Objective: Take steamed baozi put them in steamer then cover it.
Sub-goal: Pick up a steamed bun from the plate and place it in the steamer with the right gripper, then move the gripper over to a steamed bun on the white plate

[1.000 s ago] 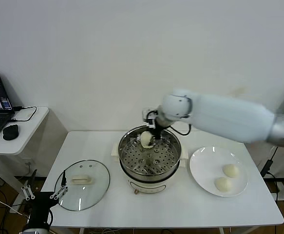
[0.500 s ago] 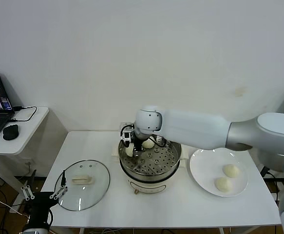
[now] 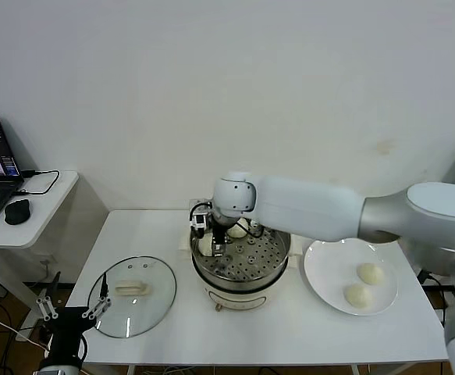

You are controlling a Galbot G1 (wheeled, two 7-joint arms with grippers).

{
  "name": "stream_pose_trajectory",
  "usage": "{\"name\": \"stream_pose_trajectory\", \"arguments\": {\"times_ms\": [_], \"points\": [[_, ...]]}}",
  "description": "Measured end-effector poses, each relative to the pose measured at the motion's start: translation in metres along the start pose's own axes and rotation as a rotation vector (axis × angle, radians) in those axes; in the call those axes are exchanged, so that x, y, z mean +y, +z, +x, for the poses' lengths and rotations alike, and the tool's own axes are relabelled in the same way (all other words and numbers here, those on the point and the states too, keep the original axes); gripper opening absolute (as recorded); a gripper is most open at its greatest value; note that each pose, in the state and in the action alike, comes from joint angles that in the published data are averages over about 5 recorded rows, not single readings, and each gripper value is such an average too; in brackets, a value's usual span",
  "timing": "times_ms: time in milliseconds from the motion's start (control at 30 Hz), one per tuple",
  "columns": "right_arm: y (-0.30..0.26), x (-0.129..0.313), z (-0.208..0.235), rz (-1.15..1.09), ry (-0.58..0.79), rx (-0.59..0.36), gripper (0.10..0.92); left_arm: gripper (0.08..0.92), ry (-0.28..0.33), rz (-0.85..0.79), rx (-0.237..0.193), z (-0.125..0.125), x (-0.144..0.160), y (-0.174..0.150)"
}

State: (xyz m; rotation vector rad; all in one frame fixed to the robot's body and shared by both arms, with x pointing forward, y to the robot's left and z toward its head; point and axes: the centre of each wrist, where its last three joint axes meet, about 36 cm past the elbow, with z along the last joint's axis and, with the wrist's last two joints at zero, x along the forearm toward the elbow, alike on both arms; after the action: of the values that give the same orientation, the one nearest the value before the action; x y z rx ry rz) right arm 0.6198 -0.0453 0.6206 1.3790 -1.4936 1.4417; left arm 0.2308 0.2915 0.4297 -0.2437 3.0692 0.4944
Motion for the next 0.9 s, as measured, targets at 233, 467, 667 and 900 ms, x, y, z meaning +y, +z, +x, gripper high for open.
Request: {"name": "stream_pose_trajectory", "arguments": {"times_ms": [233,467,667,900], "points": [[0.069,0.010,0.068,0.018,-0.002,0.033,0.823,0.823,0.012,0.002,-0.012,-0.002,-0.002,-0.003],[0.155,0.046,0.113,0.004,-0.024,0.059,0.823,0.823,0.028,0.009,-0.019,0.000,-0.008,-0.005],[0.224,0.085,0.122,-0.003,-0.034,0.103,0.822,0.823,0.037,0.006,-0.014,0.002,-0.010,-0.003],[0.285,0.124,0.108,-0.020,-0.039,0.144,0.823,0.823,0.041,0.007,-0.011,0.003,-0.014,-0.002]]}}
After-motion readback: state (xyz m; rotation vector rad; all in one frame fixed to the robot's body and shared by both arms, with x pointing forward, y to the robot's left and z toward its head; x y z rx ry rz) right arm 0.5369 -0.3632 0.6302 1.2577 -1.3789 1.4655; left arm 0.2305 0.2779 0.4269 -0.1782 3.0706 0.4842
